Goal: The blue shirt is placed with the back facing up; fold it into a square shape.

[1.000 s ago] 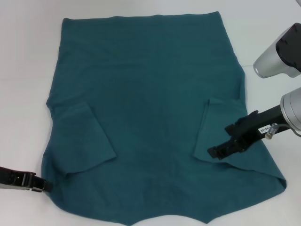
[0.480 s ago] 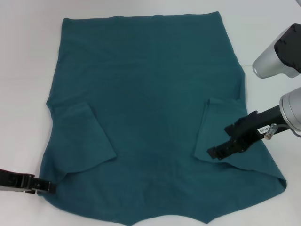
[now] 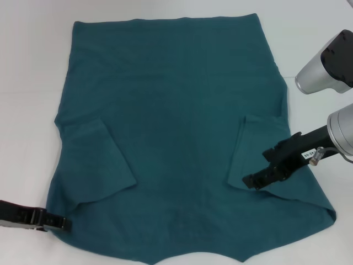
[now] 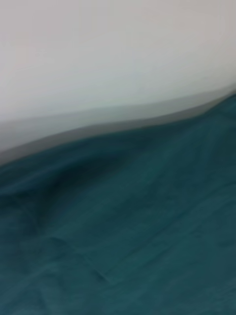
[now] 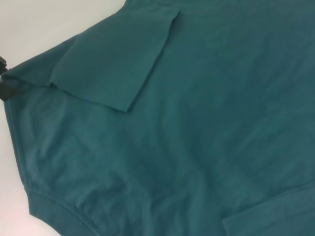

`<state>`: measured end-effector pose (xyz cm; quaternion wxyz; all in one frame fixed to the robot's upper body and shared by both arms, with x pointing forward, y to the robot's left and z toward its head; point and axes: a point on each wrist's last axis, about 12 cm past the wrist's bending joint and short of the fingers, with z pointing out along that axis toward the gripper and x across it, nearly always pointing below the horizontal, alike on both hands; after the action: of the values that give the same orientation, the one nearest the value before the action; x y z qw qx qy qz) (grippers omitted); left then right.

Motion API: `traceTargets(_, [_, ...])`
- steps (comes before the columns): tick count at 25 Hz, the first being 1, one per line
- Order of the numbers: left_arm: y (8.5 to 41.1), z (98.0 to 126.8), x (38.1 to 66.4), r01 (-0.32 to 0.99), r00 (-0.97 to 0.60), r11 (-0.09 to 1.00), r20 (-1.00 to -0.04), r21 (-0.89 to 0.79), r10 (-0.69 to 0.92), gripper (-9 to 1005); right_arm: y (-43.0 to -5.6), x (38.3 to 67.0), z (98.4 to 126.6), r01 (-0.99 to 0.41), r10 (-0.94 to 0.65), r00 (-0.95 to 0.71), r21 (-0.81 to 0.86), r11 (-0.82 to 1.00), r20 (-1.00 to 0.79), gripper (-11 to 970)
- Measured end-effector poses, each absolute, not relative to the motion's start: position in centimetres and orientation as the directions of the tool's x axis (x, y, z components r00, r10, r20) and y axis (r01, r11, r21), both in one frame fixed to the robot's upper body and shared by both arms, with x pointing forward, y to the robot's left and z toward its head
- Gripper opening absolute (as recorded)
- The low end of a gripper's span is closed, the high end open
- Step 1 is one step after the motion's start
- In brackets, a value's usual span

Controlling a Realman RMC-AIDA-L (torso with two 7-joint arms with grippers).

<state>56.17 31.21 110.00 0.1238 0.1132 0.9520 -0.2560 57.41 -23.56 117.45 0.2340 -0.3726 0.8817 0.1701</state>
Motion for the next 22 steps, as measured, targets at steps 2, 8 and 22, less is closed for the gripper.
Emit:
traceTargets(2, [30.99, 110.00, 56.25, 0.282, -0.943, 0.842, -0.295, -0.461, 0.154, 674, -23.56, 57.41, 117.45, -0.737, -0.577, -0.613, 0.126, 0.665, -0.539, 942])
traceTargets(8, [30.80, 110.04, 56.52, 0.283, -0.940, 0.844, -0.308, -0.456, 0.148, 656, -23.68, 57.32, 117.33, -0.734, -0.575, -0.617, 0.128, 0.667, -0.537, 942])
traceTargets(22, [30.39, 110.12, 56.75, 0.295, -0.936, 0.842, -0.313, -0.452, 0.160, 197, -23.80, 57.26, 117.21, -0.731, -0.573, -0.620, 0.130, 0.670, -0.536, 941])
